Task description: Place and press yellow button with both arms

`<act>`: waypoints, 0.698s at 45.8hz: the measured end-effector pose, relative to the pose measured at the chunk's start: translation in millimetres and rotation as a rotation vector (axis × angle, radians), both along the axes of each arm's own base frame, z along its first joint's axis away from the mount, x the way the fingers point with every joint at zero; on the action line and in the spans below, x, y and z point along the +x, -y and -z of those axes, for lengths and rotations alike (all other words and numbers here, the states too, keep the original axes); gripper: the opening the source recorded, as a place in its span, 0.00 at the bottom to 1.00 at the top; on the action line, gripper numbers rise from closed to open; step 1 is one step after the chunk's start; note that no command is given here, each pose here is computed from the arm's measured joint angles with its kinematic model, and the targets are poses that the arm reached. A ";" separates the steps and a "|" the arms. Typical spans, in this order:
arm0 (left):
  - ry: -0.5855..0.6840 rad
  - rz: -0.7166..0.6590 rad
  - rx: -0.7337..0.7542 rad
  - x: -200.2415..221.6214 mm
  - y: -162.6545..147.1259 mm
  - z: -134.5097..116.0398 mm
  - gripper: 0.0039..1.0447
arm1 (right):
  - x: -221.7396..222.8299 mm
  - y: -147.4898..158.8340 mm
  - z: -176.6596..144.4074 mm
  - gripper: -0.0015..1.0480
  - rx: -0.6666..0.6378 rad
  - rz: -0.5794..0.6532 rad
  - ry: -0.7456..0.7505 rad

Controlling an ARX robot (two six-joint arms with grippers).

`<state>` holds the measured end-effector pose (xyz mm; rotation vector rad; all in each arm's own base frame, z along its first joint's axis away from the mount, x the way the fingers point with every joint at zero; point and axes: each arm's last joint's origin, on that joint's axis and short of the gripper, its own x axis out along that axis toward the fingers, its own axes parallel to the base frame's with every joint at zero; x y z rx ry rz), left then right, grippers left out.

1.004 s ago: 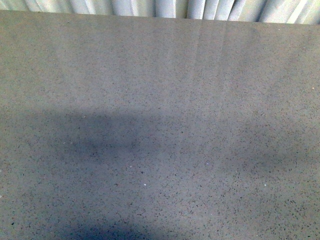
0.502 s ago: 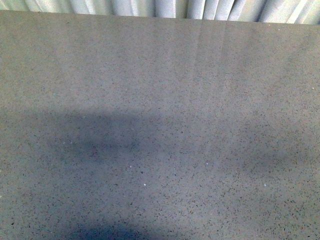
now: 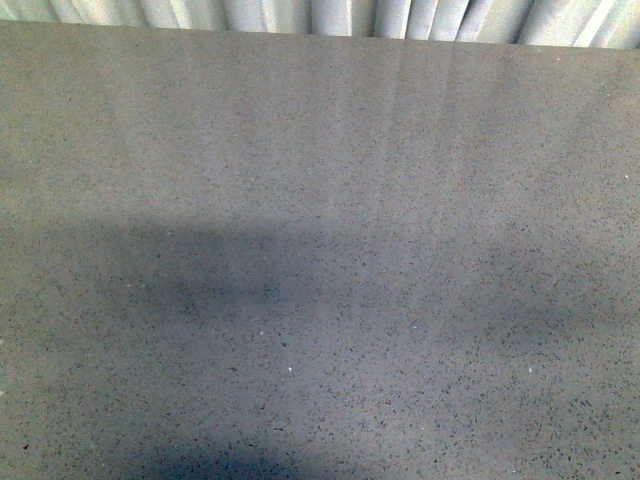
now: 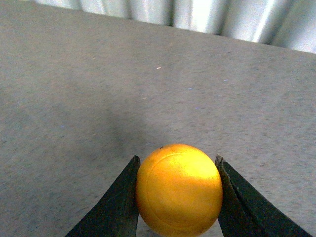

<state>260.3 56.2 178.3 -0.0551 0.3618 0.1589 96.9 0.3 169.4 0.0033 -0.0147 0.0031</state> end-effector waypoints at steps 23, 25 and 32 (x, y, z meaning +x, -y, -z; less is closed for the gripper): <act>-0.173 0.429 -0.039 17.2 179.5 65.1 0.33 | 0.0 0.0 0.0 0.91 0.000 0.000 0.000; -0.179 0.424 -0.035 18.6 183.1 69.3 0.33 | 0.0 0.0 0.0 0.91 0.000 0.000 0.000; -0.203 0.418 -0.030 22.8 188.8 82.2 0.33 | 0.0 0.0 0.0 0.91 0.000 0.000 0.000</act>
